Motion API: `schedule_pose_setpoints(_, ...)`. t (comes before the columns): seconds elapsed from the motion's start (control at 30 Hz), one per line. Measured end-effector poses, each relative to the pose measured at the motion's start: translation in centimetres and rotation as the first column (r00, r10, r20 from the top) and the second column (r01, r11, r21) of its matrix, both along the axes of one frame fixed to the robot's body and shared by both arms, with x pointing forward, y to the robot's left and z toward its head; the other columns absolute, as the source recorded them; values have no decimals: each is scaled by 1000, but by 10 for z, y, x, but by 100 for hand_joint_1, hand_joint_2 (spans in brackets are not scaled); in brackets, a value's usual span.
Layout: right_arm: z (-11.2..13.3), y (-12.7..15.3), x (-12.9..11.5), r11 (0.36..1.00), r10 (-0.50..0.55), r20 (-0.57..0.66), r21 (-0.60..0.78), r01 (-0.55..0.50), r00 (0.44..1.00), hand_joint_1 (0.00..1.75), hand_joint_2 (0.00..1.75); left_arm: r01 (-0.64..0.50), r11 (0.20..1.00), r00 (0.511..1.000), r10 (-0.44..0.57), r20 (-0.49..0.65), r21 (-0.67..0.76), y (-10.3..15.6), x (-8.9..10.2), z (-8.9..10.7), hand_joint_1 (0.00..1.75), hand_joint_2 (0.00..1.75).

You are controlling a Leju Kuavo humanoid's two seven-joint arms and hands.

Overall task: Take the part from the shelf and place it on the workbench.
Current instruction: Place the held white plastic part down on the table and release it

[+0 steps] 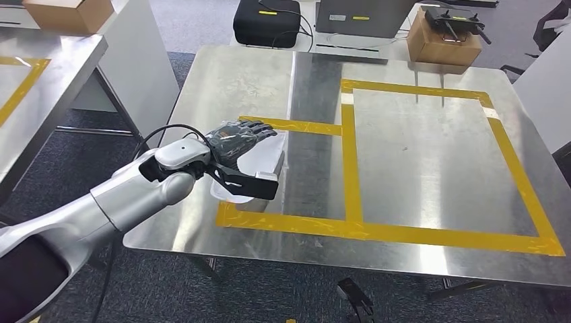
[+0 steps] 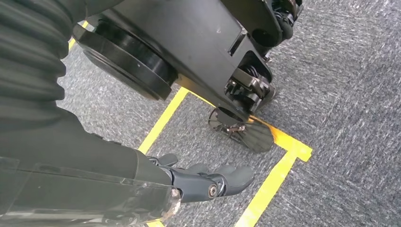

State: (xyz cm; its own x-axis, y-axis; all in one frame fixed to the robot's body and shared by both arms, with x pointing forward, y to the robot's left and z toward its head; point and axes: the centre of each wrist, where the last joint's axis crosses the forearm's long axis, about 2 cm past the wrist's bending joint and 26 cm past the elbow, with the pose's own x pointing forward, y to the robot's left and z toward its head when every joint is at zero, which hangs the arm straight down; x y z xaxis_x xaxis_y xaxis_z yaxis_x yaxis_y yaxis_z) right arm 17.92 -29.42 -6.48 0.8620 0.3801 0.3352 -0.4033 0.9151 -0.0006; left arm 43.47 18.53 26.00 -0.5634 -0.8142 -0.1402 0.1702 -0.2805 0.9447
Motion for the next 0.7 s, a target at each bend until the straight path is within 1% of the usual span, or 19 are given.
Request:
schedule_pose_setpoints(0.23, 1, 3, 3, 1000, 18, 0, 9, -18, 1000, 0, 175, 13, 999, 999, -11, 52, -33, -5, 3, 12, 0, 0)
schedule_pose_setpoints(0.33, 1, 3, 3, 1000, 24, -1, 7, -24, 1000, 0, 175, 5, 996, 996, 3, 85, -90, -8, 3, 23, 0, 0)
schedule_pose_setpoints(0.43, -1, 2, 1, 1000, 24, -5, 1, -24, 1000, 0, 175, -11, 985, 992, 34, 124, -174, -14, -1, 42, 0, 0)
schedule_pose_setpoints(0.53, -2, 2, -2, 1000, 15, -8, -3, -15, 1000, 0, 175, -30, 968, 985, 71, 157, -250, -16, -12, 65, 0, 0)
schedule_pose_setpoints(0.6, -3, 1, -4, 1000, 7, -8, -3, -7, 1000, 0, 175, -37, 954, 979, 95, 181, -299, -11, -21, 82, 0, 0)
schedule_pose_setpoints(0.7, -5, 0, -9, 1000, -3, -8, -2, 3, 1000, 0, 175, -32, 931, 969, 119, 217, -364, 2, -36, 108, 0, 0)
